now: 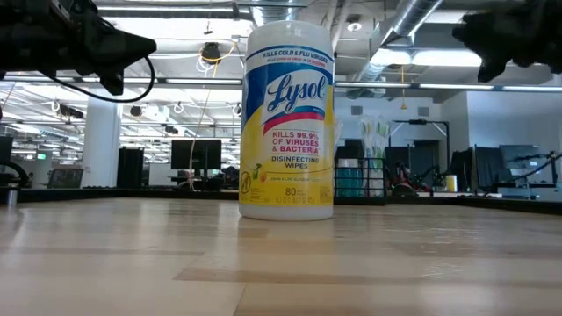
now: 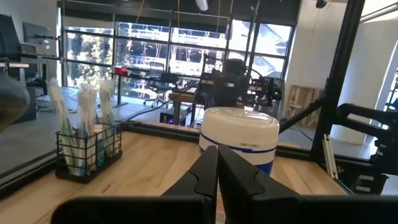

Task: Pick & Place toothbrushing station
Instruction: Return to Home Position

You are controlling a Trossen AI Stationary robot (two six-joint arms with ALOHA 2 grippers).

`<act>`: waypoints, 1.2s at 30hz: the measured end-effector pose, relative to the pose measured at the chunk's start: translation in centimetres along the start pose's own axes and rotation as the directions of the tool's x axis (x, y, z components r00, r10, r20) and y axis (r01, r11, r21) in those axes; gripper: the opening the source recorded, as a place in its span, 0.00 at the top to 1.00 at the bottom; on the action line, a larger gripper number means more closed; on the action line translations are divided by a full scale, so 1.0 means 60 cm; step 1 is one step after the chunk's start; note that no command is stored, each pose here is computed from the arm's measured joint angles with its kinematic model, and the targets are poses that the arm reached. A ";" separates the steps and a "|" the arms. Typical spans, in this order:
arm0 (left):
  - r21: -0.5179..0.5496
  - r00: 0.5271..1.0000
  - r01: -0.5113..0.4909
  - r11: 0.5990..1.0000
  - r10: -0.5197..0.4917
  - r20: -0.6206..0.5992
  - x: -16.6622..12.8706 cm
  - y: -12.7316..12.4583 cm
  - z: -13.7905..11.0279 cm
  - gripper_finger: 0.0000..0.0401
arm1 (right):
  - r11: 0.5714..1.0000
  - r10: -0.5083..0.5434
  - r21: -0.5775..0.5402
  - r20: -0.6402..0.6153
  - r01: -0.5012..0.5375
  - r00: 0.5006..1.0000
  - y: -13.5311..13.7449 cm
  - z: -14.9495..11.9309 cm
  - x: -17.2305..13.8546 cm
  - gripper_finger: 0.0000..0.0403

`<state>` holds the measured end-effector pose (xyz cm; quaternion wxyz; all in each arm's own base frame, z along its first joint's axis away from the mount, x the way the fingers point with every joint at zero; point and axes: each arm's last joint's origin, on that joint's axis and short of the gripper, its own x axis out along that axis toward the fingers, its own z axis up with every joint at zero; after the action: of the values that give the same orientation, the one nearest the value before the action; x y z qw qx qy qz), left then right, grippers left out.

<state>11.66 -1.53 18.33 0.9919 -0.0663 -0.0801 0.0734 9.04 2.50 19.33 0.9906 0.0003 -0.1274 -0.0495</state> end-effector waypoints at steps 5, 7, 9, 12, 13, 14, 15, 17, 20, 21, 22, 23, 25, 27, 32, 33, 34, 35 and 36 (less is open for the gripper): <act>0.004 1.000 -0.001 1.000 0.001 -0.011 0.001 0.000 -0.002 0.99 | 0.963 0.269 0.003 0.055 -0.269 0.962 0.011 0.005 -0.006 0.72; 0.002 1.000 -0.001 1.000 0.001 -0.017 0.002 0.000 -0.003 0.99 | 0.948 0.319 -0.002 0.038 -0.319 0.947 0.013 0.001 -0.006 0.72; 0.003 1.000 -0.001 1.000 0.001 -0.023 0.002 -0.001 -0.005 0.99 | 0.946 0.323 0.008 0.016 -0.323 0.946 0.014 -0.003 -0.006 0.72; 0.004 1.000 -0.002 1.000 0.002 -0.029 0.003 -0.001 -0.006 0.99 | 0.944 0.328 0.027 -0.046 -0.327 0.943 0.015 -0.013 -0.006 0.72; 0.005 1.000 -0.002 1.000 0.002 -0.031 0.003 -0.001 -0.006 0.99 | 0.944 0.329 0.028 -0.057 -0.328 0.943 0.015 -0.015 -0.007 0.72; 0.006 0.999 -0.002 1.000 0.002 -0.034 0.004 -0.001 -0.007 0.99 | 0.944 0.330 0.025 -0.070 -0.329 0.941 0.015 -0.017 -0.007 0.72; 0.009 0.999 -0.002 1.000 0.003 -0.037 0.004 -0.001 -0.008 0.99 | 0.944 0.331 0.017 -0.078 -0.330 0.941 0.015 -0.018 -0.007 0.72; 0.009 0.999 -0.002 1.000 0.003 -0.037 0.004 -0.001 -0.007 0.99 | 0.946 0.325 0.016 -0.073 -0.324 0.943 0.015 -0.017 -0.007 0.72; 0.008 0.999 -0.002 1.000 0.002 -0.033 0.004 -0.001 -0.007 0.99 | 0.947 0.322 0.018 -0.070 -0.322 0.944 0.015 -0.017 -0.007 0.72; 0.007 1.000 -0.002 1.000 0.002 -0.032 0.004 -0.001 -0.006 0.99 | 0.947 0.321 0.023 -0.062 -0.320 0.945 0.015 -0.015 -0.007 0.72; 0.008 0.999 -0.002 1.000 0.002 -0.033 0.004 -0.001 -0.007 0.99 | 0.948 0.319 0.026 -0.048 -0.319 0.946 0.014 -0.013 -0.006 0.72; 0.008 0.999 -0.002 1.000 0.002 -0.032 0.004 -0.001 -0.007 0.99 | 0.948 0.318 0.026 -0.032 -0.317 0.948 0.014 -0.011 -0.006 0.72; 0.007 1.000 -0.001 1.000 0.002 -0.030 0.004 -0.001 -0.006 0.99 | 0.949 0.313 0.029 0.002 -0.313 0.950 0.014 -0.005 -0.006 0.72; 0.007 1.000 -0.001 1.000 0.002 -0.029 0.004 -0.001 -0.006 0.99 | 0.950 0.310 0.032 0.025 -0.311 0.950 0.013 -0.001 -0.006 0.72; 0.008 1.000 0.000 1.000 0.001 -0.023 0.004 -0.001 -0.005 0.99 | 0.985 0.171 -0.022 -0.014 -0.171 0.985 0.005 -0.006 -0.003 0.72; 0.007 1.000 0.000 1.000 0.000 -0.022 0.004 -0.001 -0.005 0.99 | 0.990 0.136 -0.023 -0.034 -0.136 0.990 0.002 -0.009 -0.002 0.72; 0.008 1.000 0.000 1.000 0.000 -0.022 0.004 -0.001 -0.005 0.99 | 0.994 0.105 -0.020 -0.049 -0.106 0.993 0.000 -0.012 -0.002 0.72; 0.009 1.000 0.000 1.000 0.000 -0.022 0.004 -0.001 -0.005 0.99 | 0.995 0.094 -0.020 -0.059 -0.095 0.994 -0.001 -0.013 -0.002 0.72; 0.009 1.000 0.000 1.000 0.000 -0.022 0.004 -0.001 -0.005 0.99 | 0.996 0.089 -0.024 -0.063 -0.090 0.994 -0.002 -0.014 -0.001 0.72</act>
<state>11.95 -1.60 18.08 0.9930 -0.0625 -0.0688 0.0732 9.17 2.38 18.48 0.9952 -0.0170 -0.0959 -0.0067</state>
